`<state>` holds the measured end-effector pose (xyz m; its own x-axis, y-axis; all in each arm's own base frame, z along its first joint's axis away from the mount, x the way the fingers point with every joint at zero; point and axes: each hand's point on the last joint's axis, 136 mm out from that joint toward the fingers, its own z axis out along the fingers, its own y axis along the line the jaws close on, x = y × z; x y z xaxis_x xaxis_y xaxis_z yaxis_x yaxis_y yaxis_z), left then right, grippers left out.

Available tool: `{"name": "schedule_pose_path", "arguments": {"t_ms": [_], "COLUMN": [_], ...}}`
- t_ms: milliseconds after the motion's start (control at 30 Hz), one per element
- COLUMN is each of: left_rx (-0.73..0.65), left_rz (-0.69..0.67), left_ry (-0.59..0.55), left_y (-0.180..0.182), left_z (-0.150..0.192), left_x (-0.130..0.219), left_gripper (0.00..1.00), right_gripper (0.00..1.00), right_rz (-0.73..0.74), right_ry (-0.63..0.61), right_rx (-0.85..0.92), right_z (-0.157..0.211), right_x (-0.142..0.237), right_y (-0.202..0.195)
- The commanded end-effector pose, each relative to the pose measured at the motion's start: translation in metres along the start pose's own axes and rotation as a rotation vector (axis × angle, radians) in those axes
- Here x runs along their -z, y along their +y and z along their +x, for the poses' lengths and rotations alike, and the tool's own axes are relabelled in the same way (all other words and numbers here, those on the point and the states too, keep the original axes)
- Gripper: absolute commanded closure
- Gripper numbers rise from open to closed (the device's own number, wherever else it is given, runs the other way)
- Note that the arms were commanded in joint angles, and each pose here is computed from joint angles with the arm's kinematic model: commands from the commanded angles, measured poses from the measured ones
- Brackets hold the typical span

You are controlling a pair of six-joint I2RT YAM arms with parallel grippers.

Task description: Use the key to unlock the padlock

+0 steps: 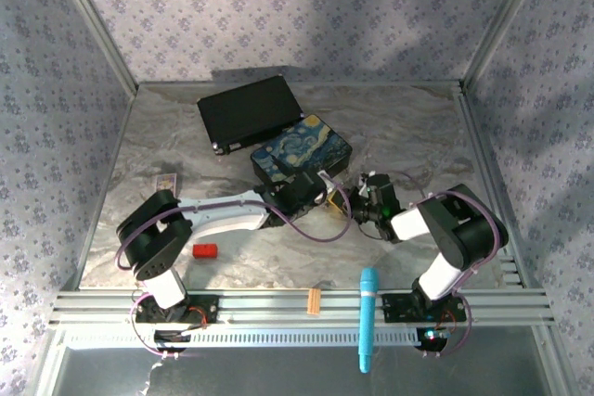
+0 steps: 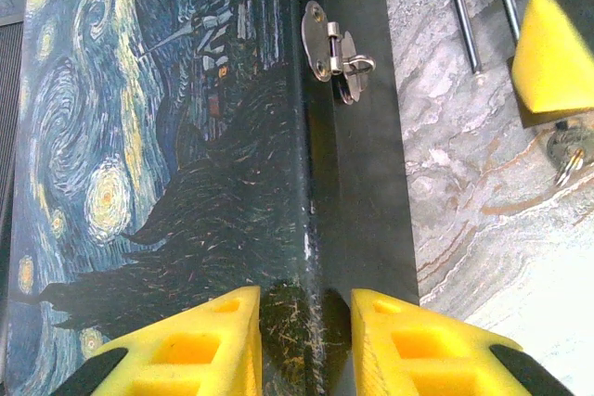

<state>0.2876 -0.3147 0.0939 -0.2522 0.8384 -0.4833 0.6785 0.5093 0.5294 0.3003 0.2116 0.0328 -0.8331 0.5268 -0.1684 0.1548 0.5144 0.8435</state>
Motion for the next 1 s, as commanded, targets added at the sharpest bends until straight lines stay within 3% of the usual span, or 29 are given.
{"name": "schedule_pose_path", "arguments": {"t_ms": [0,100,400,567,733,967], "left_rx": [-0.153,-0.144,-0.032,0.026,0.112,0.150], "left_rz": [0.138,0.102,-0.061,-0.115,-0.188,-0.212], "left_ry": [0.362,0.375,0.351,0.340,0.333,0.297], "left_y": [-0.039,-0.032,-0.002,0.011,0.036,0.046], "left_z": [0.111,0.112,0.105,0.100,0.103,0.100], "left_x": [-0.007,-0.007,-0.009,-0.010,-0.008,0.001], "left_gripper": [0.72,0.68,0.44,0.22,0.18,0.17], "right_gripper": [0.97,0.97,0.96,0.90,0.77,0.74], "right_rz": [0.008,0.036,0.368,0.502,0.625,0.687], "right_ry": [0.053,0.134,0.359,0.450,0.490,0.520], "right_rx": [0.030,0.024,0.077,0.172,0.256,0.308], "right_z": [0.003,0.013,0.038,0.038,0.028,0.019], "right_x": [0.002,0.002,0.035,0.053,0.067,0.063], "right_y": [0.008,0.008,-0.035,-0.041,-0.047,-0.052]}}
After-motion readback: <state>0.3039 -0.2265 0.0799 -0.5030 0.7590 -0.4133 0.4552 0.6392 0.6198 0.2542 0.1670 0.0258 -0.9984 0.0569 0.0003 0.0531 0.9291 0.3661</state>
